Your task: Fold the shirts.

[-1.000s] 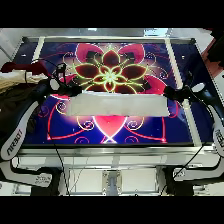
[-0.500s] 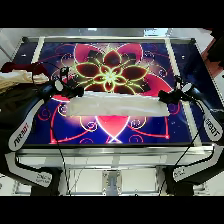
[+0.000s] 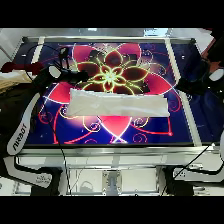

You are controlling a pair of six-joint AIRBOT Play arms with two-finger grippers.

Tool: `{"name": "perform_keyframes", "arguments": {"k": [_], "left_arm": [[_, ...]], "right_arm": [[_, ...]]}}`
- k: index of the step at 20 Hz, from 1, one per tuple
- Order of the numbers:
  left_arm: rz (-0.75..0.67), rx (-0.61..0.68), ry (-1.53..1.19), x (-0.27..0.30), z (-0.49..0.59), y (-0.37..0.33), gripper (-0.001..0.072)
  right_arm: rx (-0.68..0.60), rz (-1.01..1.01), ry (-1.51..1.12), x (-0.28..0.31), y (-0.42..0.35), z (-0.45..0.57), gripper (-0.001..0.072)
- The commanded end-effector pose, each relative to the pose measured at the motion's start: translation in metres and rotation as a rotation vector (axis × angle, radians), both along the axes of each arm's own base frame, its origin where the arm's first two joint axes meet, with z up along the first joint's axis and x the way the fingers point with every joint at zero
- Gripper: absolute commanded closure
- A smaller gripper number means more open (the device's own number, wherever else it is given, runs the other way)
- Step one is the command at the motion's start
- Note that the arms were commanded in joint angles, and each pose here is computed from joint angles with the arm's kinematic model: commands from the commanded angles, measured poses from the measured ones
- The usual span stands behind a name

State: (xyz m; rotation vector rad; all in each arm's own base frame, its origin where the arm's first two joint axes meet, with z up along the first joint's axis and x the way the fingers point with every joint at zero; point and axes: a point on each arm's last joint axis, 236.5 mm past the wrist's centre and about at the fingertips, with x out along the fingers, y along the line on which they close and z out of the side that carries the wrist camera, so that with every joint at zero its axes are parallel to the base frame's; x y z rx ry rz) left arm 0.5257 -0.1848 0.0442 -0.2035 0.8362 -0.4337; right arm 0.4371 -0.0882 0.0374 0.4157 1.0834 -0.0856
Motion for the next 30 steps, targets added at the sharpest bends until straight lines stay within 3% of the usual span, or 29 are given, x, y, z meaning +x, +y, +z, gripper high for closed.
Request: {"name": "perform_keyframes", "arguments": {"k": [1, 5, 6, 8, 11, 17, 18, 20, 21, 22, 23, 24, 25, 30], "left_arm": [[-0.182, 0.06, -0.109, -0.012, 0.015, -0.051, 0.0214], [-0.241, 0.086, -0.174, -0.02, 0.015, -0.092, 0.0216], [-0.25, 0.091, -0.182, -0.021, 0.013, -0.099, 0.0222], [-0.278, 0.11, -0.18, -0.025, 0.001, -0.111, 0.0304], [-0.303, 0.11, -0.129, -0.035, -0.021, -0.127, 0.0304], [-0.366, 0.12, -0.045, -0.059, -0.052, -0.151, 0.0309], [-0.372, 0.123, -0.046, -0.061, -0.055, -0.155, 0.0353], [-0.382, 0.128, -0.03, -0.064, -0.063, -0.158, 0.0355], [-0.385, 0.13, -0.024, -0.065, -0.066, -0.158, 0.0359], [-0.386, 0.132, -0.022, -0.065, -0.067, -0.159, 0.038], [-0.387, 0.135, -0.02, -0.065, -0.069, -0.158, 0.0537], [-0.389, 0.138, -0.02, -0.065, -0.071, -0.158, 0.0666], [-0.387, 0.138, -0.016, -0.065, -0.073, -0.158, 0.0688], [-0.327, 0.114, 0.207, -0.088, -0.12, -0.153, 0.069]], "right_arm": [[0.15, -0.142, 0.017, -0.037, -0.02, 0.001, 0.0251], [0.276, -0.174, 0.135, -0.087, -0.024, -0.079, 0.0251], [0.339, -0.165, 0.113, -0.085, -0.019, -0.089, 0.0251], [0.459, -0.143, 0.088, -0.076, -0.006, -0.103, 0.025], [0.57, -0.117, 0.069, -0.059, 0.013, -0.123, 0.025], [0.553, -0.089, 0.056, -0.034, 0.04, -0.153, 0.0252], [0.531, -0.078, 0.053, -0.029, 0.046, -0.156, 0.0254], [0.502, -0.045, 0.049, -0.022, 0.063, -0.158, 0.0258], [0.499, -0.02, 0.056, -0.021, 0.072, -0.158, 0.0297], [0.507, 0.005, 0.062, -0.021, 0.081, -0.156, 0.0389], [0.521, 0.031, 0.065, -0.02, 0.089, -0.151, 0.0488], [0.543, 0.056, 0.064, -0.019, 0.096, -0.144, 0.0654], [0.578, 0.089, 0.06, -0.017, 0.102, -0.132, 0.0685], [0.677, 0.274, -0.048, -0.001, 0.13, -0.028, 0.0687]]}}
